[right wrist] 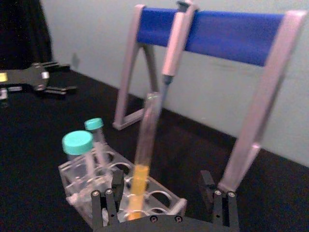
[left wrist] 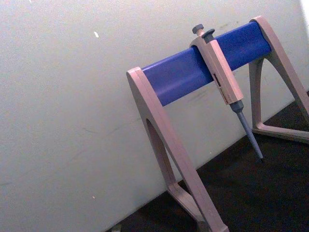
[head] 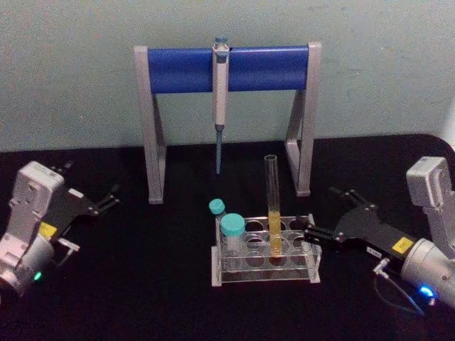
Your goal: Pick up the test tube from the test tube rack, shake it, then place it back into the test tube rack.
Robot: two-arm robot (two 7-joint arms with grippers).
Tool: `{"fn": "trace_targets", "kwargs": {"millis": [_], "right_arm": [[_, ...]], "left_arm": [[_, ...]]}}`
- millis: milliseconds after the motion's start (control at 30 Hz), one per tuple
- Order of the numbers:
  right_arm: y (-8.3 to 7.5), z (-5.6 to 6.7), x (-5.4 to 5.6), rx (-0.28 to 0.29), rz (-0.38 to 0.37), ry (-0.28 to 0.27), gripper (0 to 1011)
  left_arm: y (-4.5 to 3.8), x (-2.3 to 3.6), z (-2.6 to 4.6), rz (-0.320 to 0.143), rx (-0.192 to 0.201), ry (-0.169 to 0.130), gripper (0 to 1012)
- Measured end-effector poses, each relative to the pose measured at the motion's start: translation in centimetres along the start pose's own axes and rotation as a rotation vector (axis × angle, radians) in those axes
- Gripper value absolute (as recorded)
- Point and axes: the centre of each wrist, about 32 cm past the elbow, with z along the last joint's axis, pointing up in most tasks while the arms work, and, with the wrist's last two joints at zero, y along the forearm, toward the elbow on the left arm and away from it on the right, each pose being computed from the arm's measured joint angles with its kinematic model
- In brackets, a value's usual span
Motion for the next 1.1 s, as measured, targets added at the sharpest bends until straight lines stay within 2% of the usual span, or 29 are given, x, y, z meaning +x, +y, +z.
{"fn": "trace_targets", "kwargs": {"millis": [200, 367, 867, 1100], "right_arm": [[0.9, 0.6, 0.1, -0.028, 0.064, 0.019, 1000], [2.5, 1.3, 0.4, -0.049, 0.102, 0.039, 1000], [6.9, 2.2, 1.7, -0.066, 0.137, 0.031, 1000], [8.1, 2.3, 1.9, -0.071, 0.145, 0.030, 1000]], "left_arm": [[0.00, 0.00, 0.00, 0.000, 0.000, 0.000, 1010], [0.00, 0.00, 0.00, 0.000, 0.000, 0.000, 1010], [0.00, 0.00, 0.00, 0.000, 0.000, 0.000, 1009], [0.00, 0.00, 0.00, 0.000, 0.000, 0.000, 1010]]}}
